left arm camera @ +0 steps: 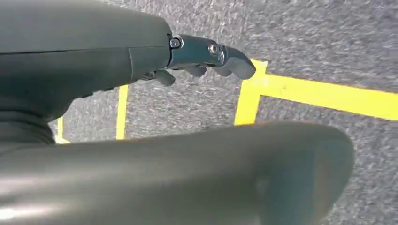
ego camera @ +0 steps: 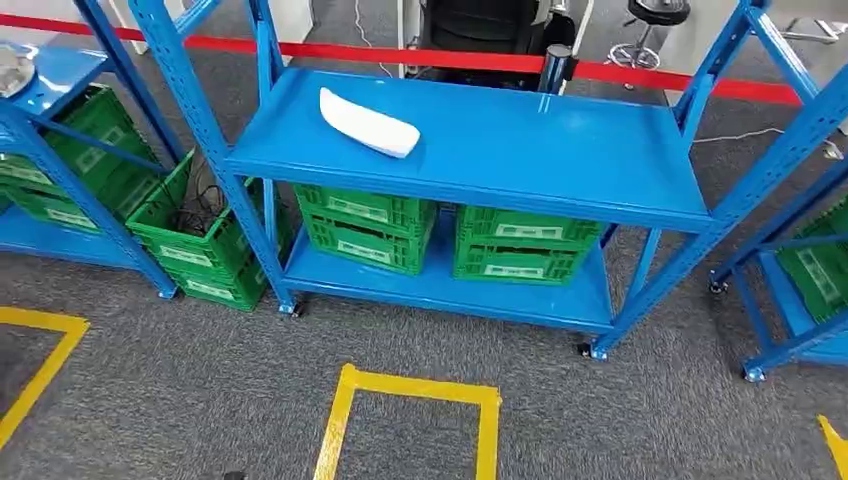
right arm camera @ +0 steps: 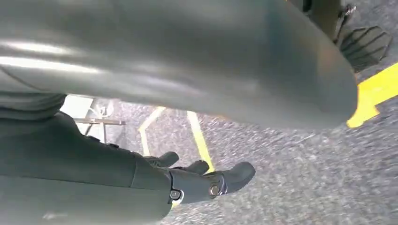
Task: Take the parts from the cabinet and place them on the table.
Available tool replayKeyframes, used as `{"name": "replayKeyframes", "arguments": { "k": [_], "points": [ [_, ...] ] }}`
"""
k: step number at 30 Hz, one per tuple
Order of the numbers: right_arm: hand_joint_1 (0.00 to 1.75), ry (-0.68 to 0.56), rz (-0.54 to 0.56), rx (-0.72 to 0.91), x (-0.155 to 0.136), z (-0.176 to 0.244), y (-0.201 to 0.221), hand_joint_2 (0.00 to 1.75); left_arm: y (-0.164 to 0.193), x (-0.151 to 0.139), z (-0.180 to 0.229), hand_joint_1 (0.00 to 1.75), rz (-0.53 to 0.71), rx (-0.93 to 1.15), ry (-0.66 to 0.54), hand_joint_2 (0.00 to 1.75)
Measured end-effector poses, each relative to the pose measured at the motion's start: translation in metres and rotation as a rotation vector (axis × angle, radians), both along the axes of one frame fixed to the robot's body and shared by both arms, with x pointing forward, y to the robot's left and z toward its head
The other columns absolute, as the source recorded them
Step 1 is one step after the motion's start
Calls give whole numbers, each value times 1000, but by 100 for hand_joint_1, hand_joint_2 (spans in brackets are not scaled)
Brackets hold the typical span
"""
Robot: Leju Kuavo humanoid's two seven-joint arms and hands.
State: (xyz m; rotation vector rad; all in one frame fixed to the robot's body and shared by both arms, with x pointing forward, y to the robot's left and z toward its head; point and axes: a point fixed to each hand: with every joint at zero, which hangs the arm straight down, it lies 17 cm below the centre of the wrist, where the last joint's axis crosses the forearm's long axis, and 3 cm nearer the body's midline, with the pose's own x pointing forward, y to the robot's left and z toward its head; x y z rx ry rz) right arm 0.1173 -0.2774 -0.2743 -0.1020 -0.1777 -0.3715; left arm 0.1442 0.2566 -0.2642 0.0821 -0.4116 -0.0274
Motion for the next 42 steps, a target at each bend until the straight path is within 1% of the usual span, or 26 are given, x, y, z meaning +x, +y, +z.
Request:
{"name": "replayKeyframes", "arguments": {
  "k": [14,21,29,31,36,42],
  "points": [
    [0,6,-2,9,-4,-1,4,0,2,-3,-1,0,-1,5,7,0],
    [0,-6,-1,9,2,1,4,0,2,-1,0,0,-4,5,3,0],
    [0,6,-3,8,-4,-1,3,0,0,-3,-1,0,-5,2,5,0],
    [0,0,-4,7,0,0,3,0,-1,-1,0,0,-5,-2,4,0],
    [0,4,-6,4,-1,0,2,0,-2,1,0,0,-5,-5,1,0],
    [0,3,-16,3,-1,0,2,0,-3,-4,-1,0,-7,-5,13,0]
  ]
}}
